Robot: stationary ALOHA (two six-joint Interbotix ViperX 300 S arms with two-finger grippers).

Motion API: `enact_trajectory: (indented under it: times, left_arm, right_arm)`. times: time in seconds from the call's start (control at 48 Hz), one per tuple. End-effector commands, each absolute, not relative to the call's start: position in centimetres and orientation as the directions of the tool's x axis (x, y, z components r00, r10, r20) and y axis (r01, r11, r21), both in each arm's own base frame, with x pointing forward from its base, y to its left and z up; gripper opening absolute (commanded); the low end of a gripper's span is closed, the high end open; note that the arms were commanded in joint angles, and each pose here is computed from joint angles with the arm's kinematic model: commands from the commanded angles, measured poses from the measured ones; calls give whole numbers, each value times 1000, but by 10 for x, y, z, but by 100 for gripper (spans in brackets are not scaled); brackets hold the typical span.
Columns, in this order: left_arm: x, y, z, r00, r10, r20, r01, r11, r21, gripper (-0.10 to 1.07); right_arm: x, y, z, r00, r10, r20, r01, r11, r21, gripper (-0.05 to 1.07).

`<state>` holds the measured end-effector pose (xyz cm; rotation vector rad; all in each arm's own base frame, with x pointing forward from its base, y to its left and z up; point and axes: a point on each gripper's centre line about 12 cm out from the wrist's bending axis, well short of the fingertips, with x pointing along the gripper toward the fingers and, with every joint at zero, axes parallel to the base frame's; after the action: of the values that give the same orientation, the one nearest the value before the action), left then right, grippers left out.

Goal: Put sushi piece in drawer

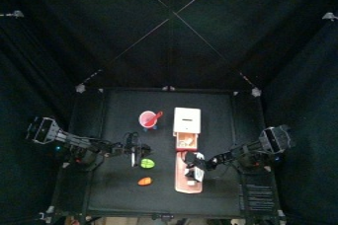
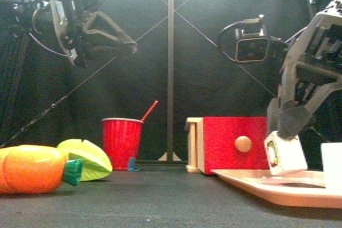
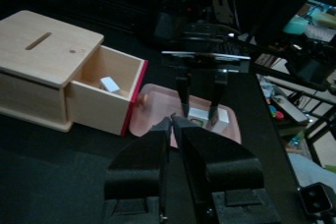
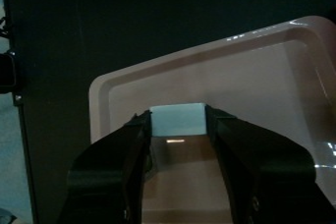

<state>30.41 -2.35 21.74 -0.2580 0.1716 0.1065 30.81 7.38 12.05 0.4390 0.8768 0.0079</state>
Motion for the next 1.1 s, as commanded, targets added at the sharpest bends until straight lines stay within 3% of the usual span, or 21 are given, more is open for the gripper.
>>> enact_trajectory:
  times: [0.0, 0.146, 0.396, 0.667, 0.875, 1.083]
  left_arm:
    - [308, -24, 228, 985, 85, -147, -120, 961, -250, 56]
    - [308, -24, 228, 986, 83, -146, -118, 962, -246, 56]
    - [307, -23, 226, 985, 86, -151, -123, 961, -250, 56]
    - [308, -24, 223, 983, 86, -164, -126, 960, -250, 56]
    - [308, -24, 221, 981, 89, -170, -132, 956, -260, 56]
    - [309, -24, 221, 981, 90, -170, -132, 957, -260, 56]
  right_arm:
    - [311, 74, 134, 676, 189, -712, 155, 908, 389, 61]
    - [312, 71, 140, 692, 180, -699, 153, 910, 386, 61]
    - [319, 42, 172, 775, 105, -624, 163, 920, 356, 61]
    - [309, 4, 198, 833, -77, -548, 287, 906, 310, 61]
    - [281, -22, 214, 842, -265, -470, 422, 866, 268, 61]
    - [259, -28, 212, 824, -342, -452, 490, 831, 264, 62]
